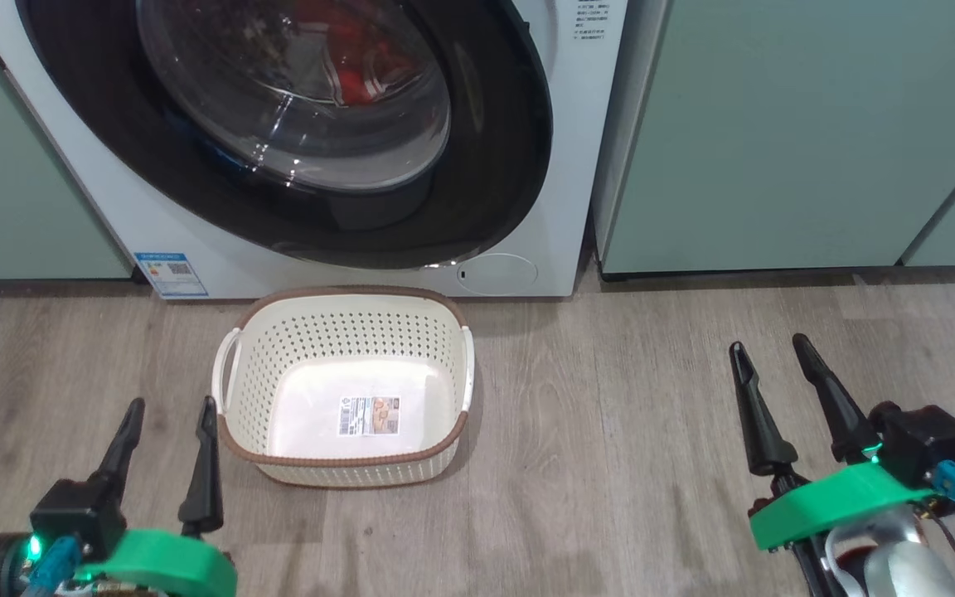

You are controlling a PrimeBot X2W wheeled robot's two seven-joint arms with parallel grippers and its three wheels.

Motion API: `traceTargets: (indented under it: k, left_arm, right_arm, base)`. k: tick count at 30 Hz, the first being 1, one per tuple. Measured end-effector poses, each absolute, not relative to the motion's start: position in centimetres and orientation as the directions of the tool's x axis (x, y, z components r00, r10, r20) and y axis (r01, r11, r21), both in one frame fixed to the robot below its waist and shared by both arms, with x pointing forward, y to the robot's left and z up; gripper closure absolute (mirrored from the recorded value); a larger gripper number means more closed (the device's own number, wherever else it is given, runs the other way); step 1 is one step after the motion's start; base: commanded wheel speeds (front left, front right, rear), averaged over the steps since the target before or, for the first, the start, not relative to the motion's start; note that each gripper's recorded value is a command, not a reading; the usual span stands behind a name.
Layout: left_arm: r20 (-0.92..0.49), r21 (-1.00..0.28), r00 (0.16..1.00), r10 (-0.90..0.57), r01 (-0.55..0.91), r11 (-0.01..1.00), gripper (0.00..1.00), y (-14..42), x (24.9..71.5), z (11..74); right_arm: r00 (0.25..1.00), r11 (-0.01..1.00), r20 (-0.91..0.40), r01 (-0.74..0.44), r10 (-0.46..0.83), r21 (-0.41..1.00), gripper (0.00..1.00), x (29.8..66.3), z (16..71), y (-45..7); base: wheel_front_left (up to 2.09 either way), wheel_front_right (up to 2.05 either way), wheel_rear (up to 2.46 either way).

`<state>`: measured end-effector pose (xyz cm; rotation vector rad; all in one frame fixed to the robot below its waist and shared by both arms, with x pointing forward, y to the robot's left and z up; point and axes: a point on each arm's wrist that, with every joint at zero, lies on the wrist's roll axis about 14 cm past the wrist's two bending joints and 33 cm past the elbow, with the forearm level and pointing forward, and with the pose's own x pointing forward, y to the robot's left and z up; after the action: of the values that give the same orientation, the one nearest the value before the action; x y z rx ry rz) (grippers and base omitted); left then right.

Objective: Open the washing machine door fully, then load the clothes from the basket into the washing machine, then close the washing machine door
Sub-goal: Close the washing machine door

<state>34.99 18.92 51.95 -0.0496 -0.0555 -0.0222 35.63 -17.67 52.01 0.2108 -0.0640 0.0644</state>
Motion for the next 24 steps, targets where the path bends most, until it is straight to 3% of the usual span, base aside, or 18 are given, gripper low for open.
traceTargets:
  k: [7,8,9,10,18,24]
  left_arm:
    - [0.058,-0.048,0.998,-0.011,0.013,0.999,0.0,19.0,35.1,52.1]
    - [0.059,-0.048,0.998,-0.011,0.014,0.999,0.0,18.9,35.1,52.1]
    - [0.06,-0.048,0.998,-0.011,0.014,0.999,0.0,18.9,35.1,52.1]
    - [0.061,-0.048,0.998,-0.012,0.015,0.999,0.0,18.9,35.1,52.2]
    - [0.068,-0.044,0.998,-0.003,0.006,0.999,0.0,19.2,35.3,52.4]
    - [0.067,-0.042,0.998,0.011,-0.008,0.999,0.0,19.7,35.9,52.4]
  right_arm:
    - [0.996,0.976,0.067,-0.068,0.056,0.207,0.0,35.7,51.9,-17.7]
    - [0.996,0.976,0.073,-0.067,0.053,0.207,0.22,35.7,52.0,-17.8]
    - [0.996,0.976,0.077,-0.064,0.049,0.209,0.76,35.7,52.0,-17.9]
    - [0.996,0.976,0.081,-0.062,0.046,0.211,1.0,35.7,52.0,-18.0]
    - [0.997,0.975,0.073,-0.052,0.037,0.215,1.0,36.1,51.7,-18.3]
    - [0.993,0.981,0.106,-0.077,0.059,0.177,1.0,38.5,52.9,-17.7]
  base:
    - [0.0,0.0,0.0]
    - [0.0,0.0,0.0]
    - [0.0,0.0,0.0]
    - [0.0,0.0,0.0]
    - [0.0,0.0,0.0]
    - [0.0,0.0,0.0]
